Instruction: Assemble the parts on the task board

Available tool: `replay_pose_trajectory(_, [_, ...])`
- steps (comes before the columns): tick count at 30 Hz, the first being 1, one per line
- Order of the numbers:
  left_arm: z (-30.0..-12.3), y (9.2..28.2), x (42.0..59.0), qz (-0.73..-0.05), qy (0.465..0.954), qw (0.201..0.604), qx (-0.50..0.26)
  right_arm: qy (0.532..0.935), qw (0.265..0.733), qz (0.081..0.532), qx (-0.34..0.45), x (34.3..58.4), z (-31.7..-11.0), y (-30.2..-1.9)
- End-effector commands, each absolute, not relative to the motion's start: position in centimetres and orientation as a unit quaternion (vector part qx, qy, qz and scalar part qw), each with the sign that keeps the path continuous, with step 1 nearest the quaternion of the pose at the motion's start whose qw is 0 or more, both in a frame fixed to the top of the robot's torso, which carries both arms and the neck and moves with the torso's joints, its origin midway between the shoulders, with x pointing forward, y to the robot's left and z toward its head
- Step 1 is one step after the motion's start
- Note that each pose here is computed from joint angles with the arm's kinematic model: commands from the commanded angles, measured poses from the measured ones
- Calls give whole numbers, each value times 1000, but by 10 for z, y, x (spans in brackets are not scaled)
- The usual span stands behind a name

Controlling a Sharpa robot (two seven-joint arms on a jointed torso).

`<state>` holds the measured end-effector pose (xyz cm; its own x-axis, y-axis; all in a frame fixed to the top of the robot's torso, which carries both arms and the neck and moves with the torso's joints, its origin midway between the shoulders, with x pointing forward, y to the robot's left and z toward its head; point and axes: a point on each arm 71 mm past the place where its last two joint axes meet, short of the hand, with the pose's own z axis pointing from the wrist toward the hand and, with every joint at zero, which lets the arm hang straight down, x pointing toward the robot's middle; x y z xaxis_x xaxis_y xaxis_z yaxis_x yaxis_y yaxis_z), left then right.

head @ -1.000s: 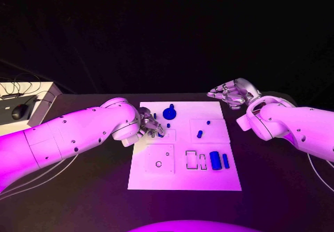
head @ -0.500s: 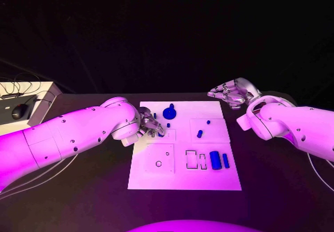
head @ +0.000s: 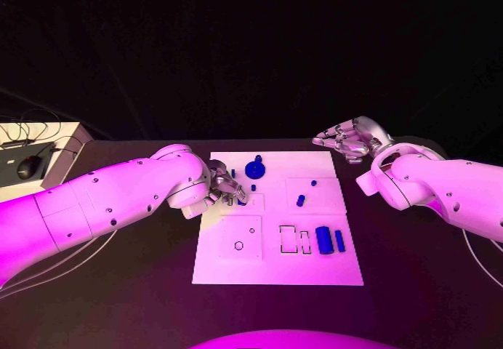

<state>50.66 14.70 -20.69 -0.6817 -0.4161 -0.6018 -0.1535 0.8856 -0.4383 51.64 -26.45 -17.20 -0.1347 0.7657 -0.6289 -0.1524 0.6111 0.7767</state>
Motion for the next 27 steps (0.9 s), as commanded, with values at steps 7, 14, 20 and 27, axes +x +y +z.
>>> replay_pose_trajectory(7, [-212,148,507,-169,914,339,-145,655,614,376,228,516,-172,-263])
replay_pose_trajectory(14, [-213,150,509,-165,916,337,-143,655,614,376,229,516,-172,-263])
replay_pose_trajectory(20, [-213,147,509,-167,916,337,-143,655,614,376,228,516,-172,-263])
replay_pose_trajectory(27, [-213,143,509,-169,915,337,-143,655,614,377,228,516,-172,-263])
